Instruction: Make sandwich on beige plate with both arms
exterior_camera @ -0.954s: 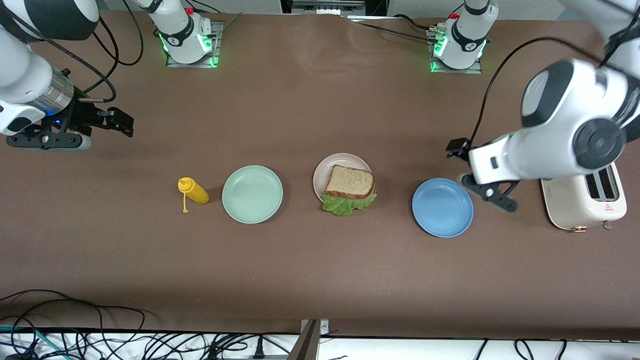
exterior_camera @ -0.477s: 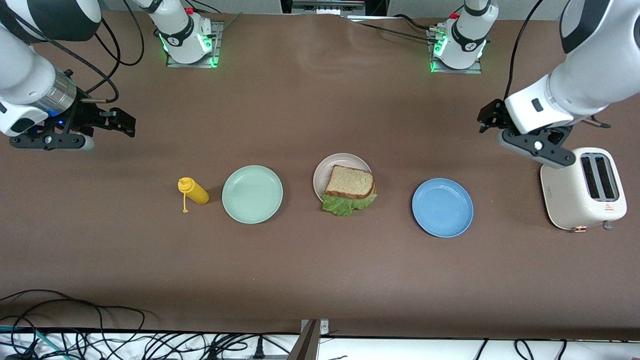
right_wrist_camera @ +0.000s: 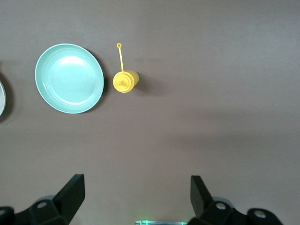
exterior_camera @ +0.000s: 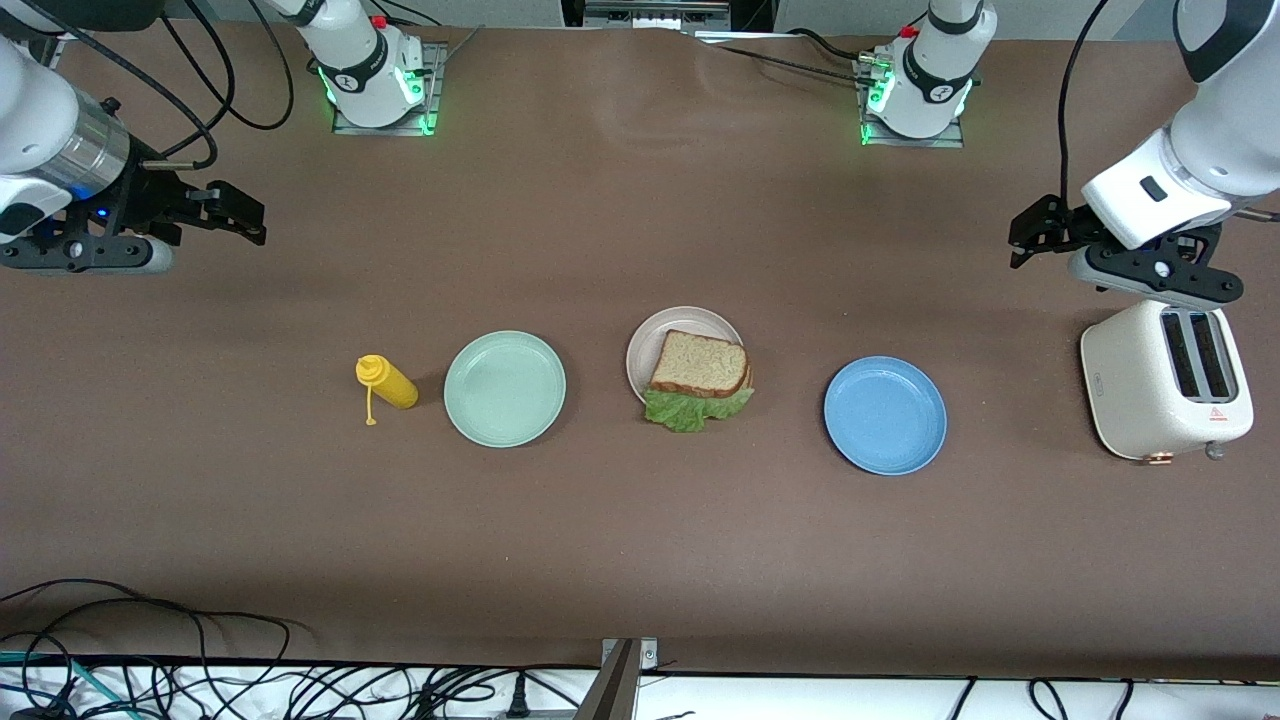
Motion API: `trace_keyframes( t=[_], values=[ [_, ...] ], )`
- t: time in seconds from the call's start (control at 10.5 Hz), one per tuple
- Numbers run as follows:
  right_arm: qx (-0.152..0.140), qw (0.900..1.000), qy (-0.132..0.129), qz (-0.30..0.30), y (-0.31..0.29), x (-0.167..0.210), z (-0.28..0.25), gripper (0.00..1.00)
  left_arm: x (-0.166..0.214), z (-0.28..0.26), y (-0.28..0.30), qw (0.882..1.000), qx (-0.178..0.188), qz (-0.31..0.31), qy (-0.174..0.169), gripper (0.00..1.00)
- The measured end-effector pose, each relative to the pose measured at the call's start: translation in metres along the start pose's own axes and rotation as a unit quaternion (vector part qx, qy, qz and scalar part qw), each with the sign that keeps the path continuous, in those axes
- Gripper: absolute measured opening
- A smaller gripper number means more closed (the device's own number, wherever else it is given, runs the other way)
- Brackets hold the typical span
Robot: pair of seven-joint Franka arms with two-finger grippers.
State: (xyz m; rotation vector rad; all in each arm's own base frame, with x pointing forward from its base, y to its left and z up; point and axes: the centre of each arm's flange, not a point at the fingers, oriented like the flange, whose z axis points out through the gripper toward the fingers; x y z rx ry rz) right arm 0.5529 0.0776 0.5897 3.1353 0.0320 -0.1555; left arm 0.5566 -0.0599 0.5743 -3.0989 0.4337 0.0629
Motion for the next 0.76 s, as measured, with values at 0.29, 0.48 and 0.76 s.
trace_keyframes(
  t=[0.29,0.48,0.76],
  values=[
    [-0.001,1.0,-0.003,-0.002,-0.002,0.002,0.003,1.0,-0.004,0.001,-0.008,1.0,-0.001,-0.03,-0.007,1.0],
    [-0.001,1.0,-0.002,-0.003,-0.004,0.003,0.003,1.0,-0.004,0.0,-0.003,0.999,-0.002,-0.042,-0.011,1.0],
    [0.0,1.0,0.007,-0.002,-0.004,0.006,-0.004,1.0,-0.006,0.0,0.003,0.998,-0.002,-0.053,-0.018,1.0]
  ],
)
